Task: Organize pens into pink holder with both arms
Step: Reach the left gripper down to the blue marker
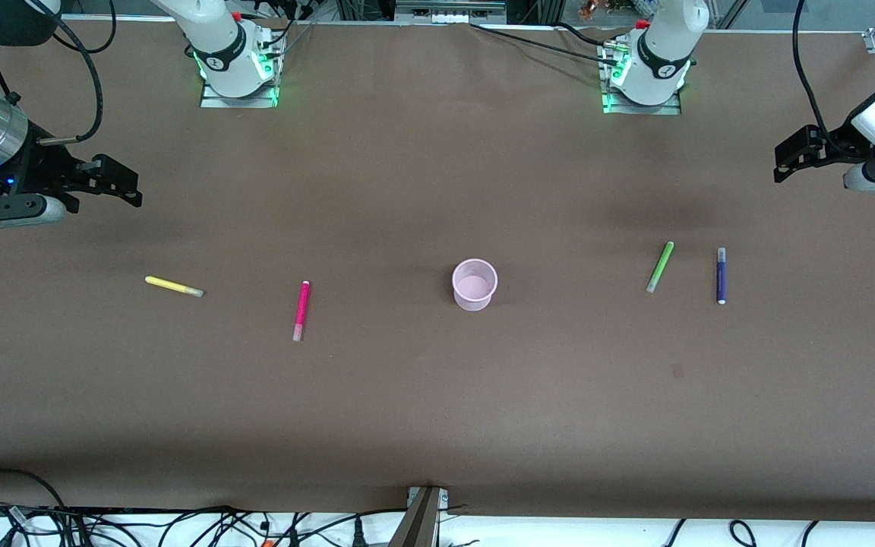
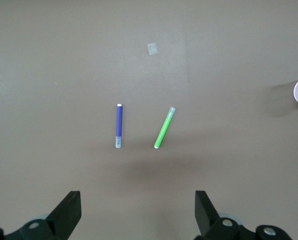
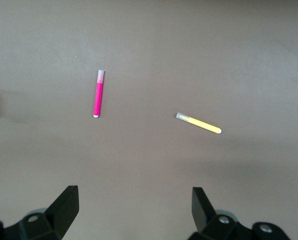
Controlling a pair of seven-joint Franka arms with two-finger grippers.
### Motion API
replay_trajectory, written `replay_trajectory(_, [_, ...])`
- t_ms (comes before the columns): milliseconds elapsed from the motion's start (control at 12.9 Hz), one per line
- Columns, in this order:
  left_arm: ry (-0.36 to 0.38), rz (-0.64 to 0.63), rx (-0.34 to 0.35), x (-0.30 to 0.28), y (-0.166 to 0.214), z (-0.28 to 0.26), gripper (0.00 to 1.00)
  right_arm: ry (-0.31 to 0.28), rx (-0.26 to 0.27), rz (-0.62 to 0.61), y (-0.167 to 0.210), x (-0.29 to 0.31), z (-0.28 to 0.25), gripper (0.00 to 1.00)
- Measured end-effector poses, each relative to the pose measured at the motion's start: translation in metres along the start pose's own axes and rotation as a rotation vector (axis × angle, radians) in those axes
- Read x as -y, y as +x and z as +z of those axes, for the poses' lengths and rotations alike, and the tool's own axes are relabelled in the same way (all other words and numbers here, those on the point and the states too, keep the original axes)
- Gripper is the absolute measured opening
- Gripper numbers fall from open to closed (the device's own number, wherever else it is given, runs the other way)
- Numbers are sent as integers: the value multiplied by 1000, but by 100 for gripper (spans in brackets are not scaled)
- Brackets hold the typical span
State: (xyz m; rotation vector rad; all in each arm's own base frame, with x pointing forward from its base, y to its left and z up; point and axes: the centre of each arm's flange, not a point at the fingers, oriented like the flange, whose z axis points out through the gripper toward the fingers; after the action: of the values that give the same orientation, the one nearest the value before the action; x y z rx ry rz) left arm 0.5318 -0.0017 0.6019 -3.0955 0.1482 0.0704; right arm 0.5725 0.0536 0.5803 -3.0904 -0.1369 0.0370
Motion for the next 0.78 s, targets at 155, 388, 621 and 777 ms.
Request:
replay_trajectory(155, [0,3,0,-1,0,0,100,0,1,1,0,-1,0,100])
replay_trajectory(388, [0,9,-3,-4,3,-1,100,0,1,1,0,-1,1,100])
replay_trajectory(621, [-6,-10,49,6,2,5,100,0,1,2,0,-1,1,100])
replay_trajectory(777, [-13,-43,90,24,2,16,100,0,1,2,0,-1,1,100])
